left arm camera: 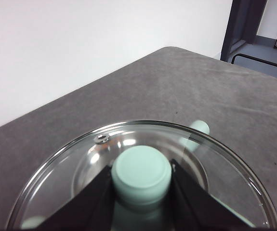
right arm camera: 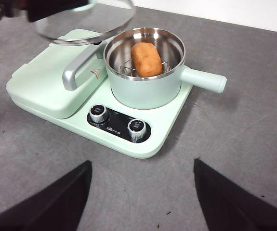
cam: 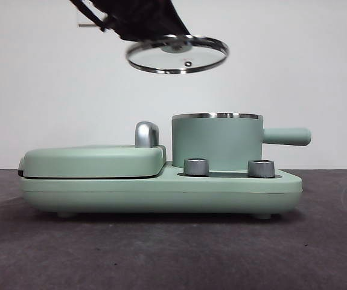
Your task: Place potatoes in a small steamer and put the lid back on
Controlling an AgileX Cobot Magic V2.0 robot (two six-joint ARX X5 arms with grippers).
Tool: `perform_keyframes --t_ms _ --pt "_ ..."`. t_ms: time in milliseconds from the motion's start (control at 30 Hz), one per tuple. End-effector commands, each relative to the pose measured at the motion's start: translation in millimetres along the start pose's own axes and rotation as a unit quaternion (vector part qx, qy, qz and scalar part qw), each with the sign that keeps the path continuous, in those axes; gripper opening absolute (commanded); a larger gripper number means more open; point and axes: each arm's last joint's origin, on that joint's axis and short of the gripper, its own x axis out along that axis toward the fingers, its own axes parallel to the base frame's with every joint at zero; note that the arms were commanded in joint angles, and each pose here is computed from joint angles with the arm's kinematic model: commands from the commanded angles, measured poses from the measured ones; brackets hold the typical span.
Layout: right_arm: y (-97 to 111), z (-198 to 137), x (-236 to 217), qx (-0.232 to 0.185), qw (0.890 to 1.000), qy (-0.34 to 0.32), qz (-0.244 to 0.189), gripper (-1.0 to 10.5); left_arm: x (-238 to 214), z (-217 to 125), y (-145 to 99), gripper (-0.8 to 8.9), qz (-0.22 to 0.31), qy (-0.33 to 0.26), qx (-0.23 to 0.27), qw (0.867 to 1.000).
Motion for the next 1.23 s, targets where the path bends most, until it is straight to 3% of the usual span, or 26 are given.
perform_keyframes --t_ms 33,533,1233 --pt "0.2 1.5 -1.0 0.001 1.0 -0.003 -0.002 3.3 15.8 16.3 -0.9 0.14 -0.008 -0.034 0.022 0.999" --pt "-0.6 0.9 -1.0 0.001 1.0 0.0 -0.015 3.3 82.0 -4.5 5.5 0.14 -0.019 -0.041 0.025 0.999" --pt "-2.1 0.9 -1.1 0.001 0.999 -0.002 -0.04 3.3 104.8 -29.4 8.2 0.14 -0.02 -0.037 0.026 0.999"
